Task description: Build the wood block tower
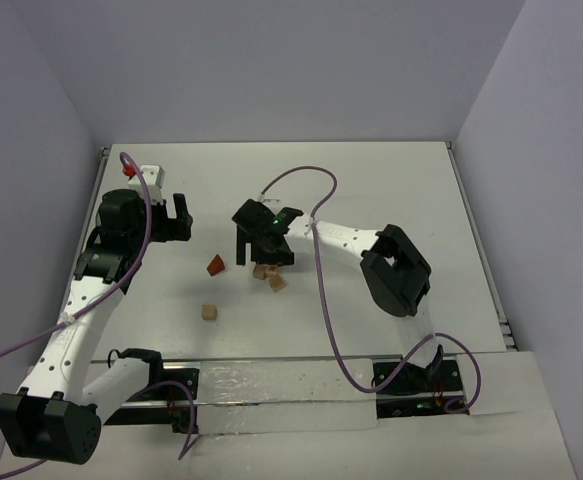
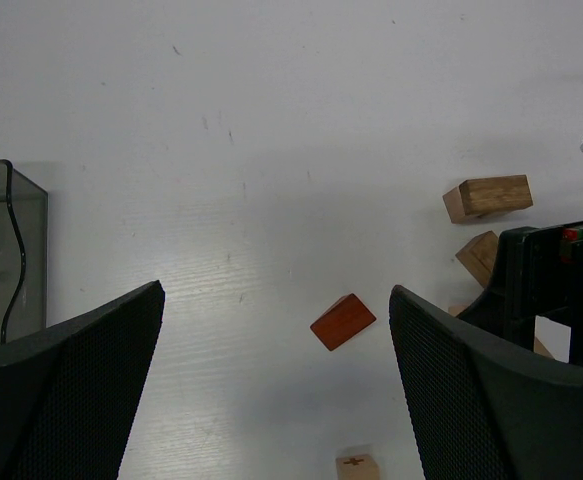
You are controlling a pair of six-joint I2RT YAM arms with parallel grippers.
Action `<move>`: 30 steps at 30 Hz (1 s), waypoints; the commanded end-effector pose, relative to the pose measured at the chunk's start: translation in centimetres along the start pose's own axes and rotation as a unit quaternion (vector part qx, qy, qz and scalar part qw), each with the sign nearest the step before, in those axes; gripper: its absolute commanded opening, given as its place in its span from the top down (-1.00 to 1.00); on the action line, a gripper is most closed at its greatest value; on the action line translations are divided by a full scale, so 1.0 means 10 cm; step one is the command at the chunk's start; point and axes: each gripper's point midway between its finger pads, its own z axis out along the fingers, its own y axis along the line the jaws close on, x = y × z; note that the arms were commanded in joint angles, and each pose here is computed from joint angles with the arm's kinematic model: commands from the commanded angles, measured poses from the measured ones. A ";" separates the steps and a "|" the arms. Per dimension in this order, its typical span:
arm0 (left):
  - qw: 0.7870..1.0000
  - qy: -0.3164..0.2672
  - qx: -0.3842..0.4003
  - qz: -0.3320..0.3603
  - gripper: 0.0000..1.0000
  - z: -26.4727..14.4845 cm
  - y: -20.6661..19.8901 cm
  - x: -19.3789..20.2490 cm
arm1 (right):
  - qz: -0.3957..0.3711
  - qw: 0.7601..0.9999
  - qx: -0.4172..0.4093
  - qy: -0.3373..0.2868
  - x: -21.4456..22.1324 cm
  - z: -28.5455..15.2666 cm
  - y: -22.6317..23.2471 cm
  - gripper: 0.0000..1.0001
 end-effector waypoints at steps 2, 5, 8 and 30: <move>0.999 -0.039 0.009 0.001 -0.99 -0.04 -0.03 -0.26 | 0.011 0.999 0.033 -0.011 -0.08 0.10 -0.13 -0.98; 0.999 -0.037 0.010 0.001 -0.98 -0.03 -0.03 -0.24 | 0.009 0.999 0.030 -0.008 -0.07 0.09 -0.12 -0.98; 0.999 -0.038 0.012 0.001 -0.98 -0.04 -0.04 -0.25 | 0.005 1.000 0.028 -0.006 -0.06 0.08 -0.13 -0.98; 0.999 -0.032 0.023 0.002 -0.98 -0.01 -0.08 -0.23 | -0.037 0.999 0.008 0.004 0.12 0.10 -0.23 -0.99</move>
